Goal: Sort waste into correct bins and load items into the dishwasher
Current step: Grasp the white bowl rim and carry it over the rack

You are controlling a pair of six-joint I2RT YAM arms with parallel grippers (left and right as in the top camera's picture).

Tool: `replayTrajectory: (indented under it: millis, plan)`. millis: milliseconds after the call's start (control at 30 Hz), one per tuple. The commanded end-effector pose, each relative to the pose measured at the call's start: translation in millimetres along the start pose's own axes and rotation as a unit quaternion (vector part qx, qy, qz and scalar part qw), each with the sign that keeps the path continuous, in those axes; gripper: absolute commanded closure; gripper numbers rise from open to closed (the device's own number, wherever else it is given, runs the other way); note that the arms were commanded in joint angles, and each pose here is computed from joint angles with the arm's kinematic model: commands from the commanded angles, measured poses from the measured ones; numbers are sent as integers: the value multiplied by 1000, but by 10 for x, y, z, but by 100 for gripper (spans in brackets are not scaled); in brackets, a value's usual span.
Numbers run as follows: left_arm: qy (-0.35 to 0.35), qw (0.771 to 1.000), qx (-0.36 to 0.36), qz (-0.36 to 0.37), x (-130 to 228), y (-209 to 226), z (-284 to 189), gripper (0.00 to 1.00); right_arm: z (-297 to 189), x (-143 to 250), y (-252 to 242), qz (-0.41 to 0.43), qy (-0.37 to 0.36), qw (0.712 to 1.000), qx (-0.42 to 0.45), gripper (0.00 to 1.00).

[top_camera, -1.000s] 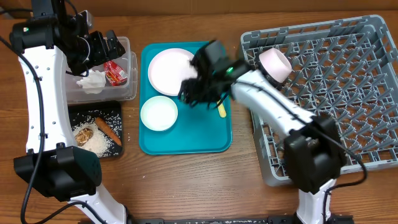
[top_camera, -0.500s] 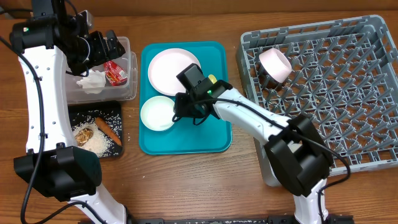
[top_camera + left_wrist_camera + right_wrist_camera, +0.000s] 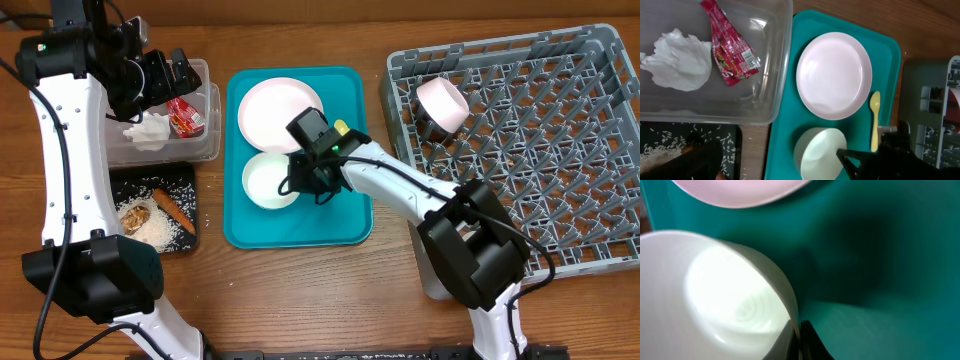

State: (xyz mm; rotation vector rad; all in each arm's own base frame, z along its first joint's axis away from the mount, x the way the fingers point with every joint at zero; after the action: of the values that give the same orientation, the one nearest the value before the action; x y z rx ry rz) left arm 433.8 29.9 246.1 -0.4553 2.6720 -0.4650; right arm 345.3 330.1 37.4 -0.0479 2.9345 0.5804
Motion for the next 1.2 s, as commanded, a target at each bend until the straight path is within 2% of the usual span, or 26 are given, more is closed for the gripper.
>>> replayTrajectory:
  millis: [0, 100, 300, 433, 600, 700, 867, 1000, 1167]
  plan:
    - [-13, 1000, 0, 7, -33, -44, -77, 0, -169, -134, -62, 8, -12, 1000, 9, 96]
    - [-13, 1000, 0, 7, -33, -44, -77, 0, -528, -263, -127, -10, -39, 999, 34, 96]
    - [-13, 1000, 0, 7, -33, -44, -77, 0, -1799, -421, -617, -10, -160, 972, 174, 96]
    - [-13, 1000, 0, 7, -33, -44, -77, 0, -2742, -356, -1146, 24, -247, 924, 290, 96]
    - [-13, 1000, 0, 7, -33, -44, -77, 0, -3490, -179, -1730, 84, -314, 835, 444, 96]
    - [-13, 1000, 0, 7, -33, -44, -77, 0, -3691, -101, -1982, 103, -325, 781, 524, 96]
    - [-13, 1000, 0, 7, -33, -44, -77, 0, -3763, -115, -2262, 101, -313, 734, 594, 96]
    - [-13, 1000, 0, 7, -33, -44, -77, 0, -3748, -147, -2459, 65, -255, 717, 646, 96]
    - [-13, 1000, 0, 7, -33, -44, -77, 0, -3560, -185, -2569, 2, -164, 714, 681, 96]
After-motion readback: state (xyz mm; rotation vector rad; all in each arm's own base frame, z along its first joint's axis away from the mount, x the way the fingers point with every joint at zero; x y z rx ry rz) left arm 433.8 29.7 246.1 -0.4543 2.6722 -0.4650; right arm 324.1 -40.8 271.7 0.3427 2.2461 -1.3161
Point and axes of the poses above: each gripper's point midway between its finger pads, its own z axis out along the fingers, its own y axis along the line the jaws close on, x = y × z, the point moved 1 cm from there along -z, back along the fingers, and after that the axes turned 3 degrees about -z, right-handed, at the moved point
